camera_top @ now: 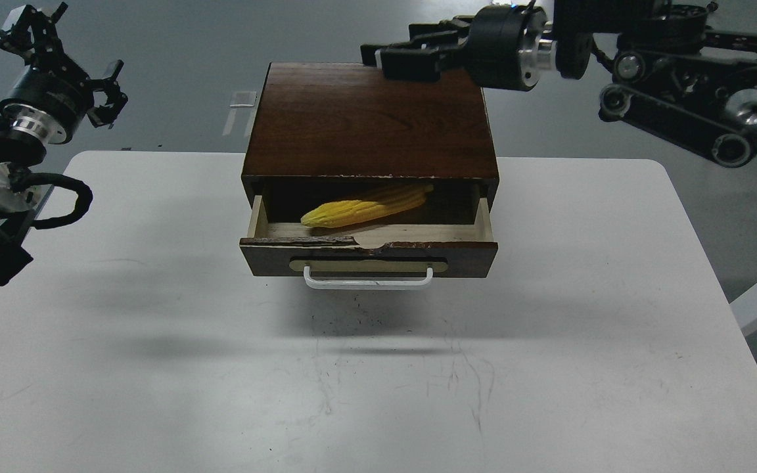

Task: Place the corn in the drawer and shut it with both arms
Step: 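Withdraw the right arm and bring the left hand toward the drawer front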

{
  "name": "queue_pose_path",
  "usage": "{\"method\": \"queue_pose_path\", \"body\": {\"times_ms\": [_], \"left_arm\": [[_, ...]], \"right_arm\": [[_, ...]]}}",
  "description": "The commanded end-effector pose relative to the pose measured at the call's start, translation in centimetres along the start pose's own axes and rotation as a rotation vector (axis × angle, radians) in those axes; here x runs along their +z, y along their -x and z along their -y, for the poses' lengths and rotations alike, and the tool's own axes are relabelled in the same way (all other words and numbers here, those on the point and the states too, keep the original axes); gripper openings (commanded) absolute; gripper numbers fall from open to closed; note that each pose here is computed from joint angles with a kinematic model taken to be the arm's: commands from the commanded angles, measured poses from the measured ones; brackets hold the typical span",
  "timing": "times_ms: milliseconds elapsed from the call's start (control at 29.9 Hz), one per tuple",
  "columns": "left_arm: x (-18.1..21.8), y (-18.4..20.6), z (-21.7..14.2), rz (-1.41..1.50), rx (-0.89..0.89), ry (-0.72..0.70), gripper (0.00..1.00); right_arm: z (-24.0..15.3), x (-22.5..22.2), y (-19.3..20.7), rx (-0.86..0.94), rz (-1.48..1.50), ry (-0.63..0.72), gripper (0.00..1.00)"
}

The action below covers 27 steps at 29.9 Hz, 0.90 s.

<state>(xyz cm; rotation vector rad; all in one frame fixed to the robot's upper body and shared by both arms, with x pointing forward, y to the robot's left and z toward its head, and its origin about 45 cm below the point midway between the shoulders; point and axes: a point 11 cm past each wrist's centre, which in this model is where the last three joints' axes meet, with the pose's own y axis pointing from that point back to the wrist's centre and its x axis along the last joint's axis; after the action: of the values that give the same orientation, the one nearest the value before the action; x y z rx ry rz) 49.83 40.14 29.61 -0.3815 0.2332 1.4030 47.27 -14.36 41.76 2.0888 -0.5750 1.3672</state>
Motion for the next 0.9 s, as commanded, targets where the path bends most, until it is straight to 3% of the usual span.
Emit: {"method": "queue_pose_path", "body": {"times_ms": [0,267,434,535,702,869], "left_arm": [[0.1,3.0,0.5,0.024,-0.12,-0.052,0.98],[-2.3,15.6,-1.3,0.293,-0.616,-0.191,0.98],[-2.1,19.6,-4.2,0.482,-0.832,-0.204,0.95],[-1.4,22.0,-7.3,0.621,-0.986,-0.194,0.76],[-0.8,24.6,-11.5,0.79,-1.17,-0.162,0.71],[-1.6,26.4,-14.1,0.906,-1.31,-0.115,0.24]], "right_arm": [[-2.9,3.9,-2.5,0.127,0.206,0.074,0.98],[-9.8,13.0,-3.7,0.458,0.737,0.19,1.0],[-13.5,17.6,-1.9,0.613,1.063,0.18,1.0],[-15.9,20.1,0.6,0.726,1.269,0.139,1.0],[-17.8,21.8,3.8,0.808,1.391,0.123,1.0],[-18.6,22.3,5.2,0.841,1.451,0.084,1.0]]}}
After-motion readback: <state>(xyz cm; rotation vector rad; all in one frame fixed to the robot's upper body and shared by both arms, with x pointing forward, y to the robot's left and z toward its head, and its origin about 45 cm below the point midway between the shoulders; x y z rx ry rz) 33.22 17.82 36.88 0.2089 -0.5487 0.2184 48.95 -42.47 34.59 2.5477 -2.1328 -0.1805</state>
